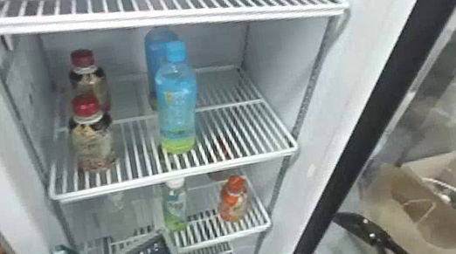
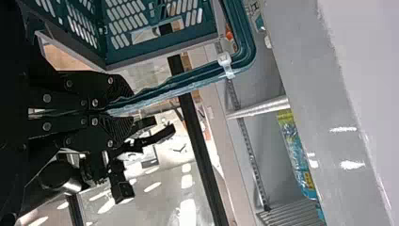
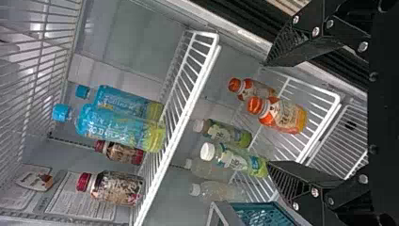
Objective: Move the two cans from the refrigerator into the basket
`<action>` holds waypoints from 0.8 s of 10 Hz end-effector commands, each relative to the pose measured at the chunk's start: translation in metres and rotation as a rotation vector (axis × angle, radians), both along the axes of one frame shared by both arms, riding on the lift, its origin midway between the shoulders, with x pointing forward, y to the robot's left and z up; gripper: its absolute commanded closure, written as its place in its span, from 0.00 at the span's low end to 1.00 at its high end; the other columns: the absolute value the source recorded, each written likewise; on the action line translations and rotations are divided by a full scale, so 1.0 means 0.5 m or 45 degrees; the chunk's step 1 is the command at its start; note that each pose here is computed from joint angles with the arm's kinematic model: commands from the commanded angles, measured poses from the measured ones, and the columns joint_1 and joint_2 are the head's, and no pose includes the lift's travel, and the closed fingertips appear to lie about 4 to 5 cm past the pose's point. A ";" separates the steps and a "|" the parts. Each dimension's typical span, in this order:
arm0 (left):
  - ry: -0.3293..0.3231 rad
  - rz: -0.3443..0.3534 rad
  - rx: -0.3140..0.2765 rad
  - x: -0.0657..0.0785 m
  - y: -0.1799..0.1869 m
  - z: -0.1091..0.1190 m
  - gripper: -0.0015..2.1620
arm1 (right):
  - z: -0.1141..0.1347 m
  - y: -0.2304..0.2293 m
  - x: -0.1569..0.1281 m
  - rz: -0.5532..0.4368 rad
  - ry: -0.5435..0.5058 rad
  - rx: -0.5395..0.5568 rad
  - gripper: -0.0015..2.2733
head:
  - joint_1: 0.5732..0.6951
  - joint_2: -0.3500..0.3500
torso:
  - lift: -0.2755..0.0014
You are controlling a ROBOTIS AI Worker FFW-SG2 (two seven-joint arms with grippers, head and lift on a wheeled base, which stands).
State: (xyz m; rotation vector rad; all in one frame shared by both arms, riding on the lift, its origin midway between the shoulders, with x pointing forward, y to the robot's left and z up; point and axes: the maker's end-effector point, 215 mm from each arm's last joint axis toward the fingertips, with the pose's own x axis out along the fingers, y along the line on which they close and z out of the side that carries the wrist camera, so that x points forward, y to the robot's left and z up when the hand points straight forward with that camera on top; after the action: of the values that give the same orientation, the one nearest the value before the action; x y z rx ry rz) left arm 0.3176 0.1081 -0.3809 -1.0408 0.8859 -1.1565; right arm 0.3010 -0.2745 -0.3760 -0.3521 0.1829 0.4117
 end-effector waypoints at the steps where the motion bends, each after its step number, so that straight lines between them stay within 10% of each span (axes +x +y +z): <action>1: -0.001 0.002 -0.002 0.001 0.001 0.001 0.55 | -0.004 0.002 0.005 0.008 0.000 0.000 0.15 | 1.00 0.06 | 0.91; 8: 0.005 0.002 -0.002 -0.003 0.001 -0.002 0.55 | -0.014 -0.002 0.002 0.001 0.013 0.015 0.15 | 1.00 0.06 | 0.91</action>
State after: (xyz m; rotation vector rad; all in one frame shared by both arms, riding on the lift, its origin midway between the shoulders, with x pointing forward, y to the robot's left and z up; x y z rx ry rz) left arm 0.3165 0.1081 -0.3815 -1.0442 0.8869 -1.1560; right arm 0.3022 -0.2752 -0.3825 -0.3393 0.1899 0.4155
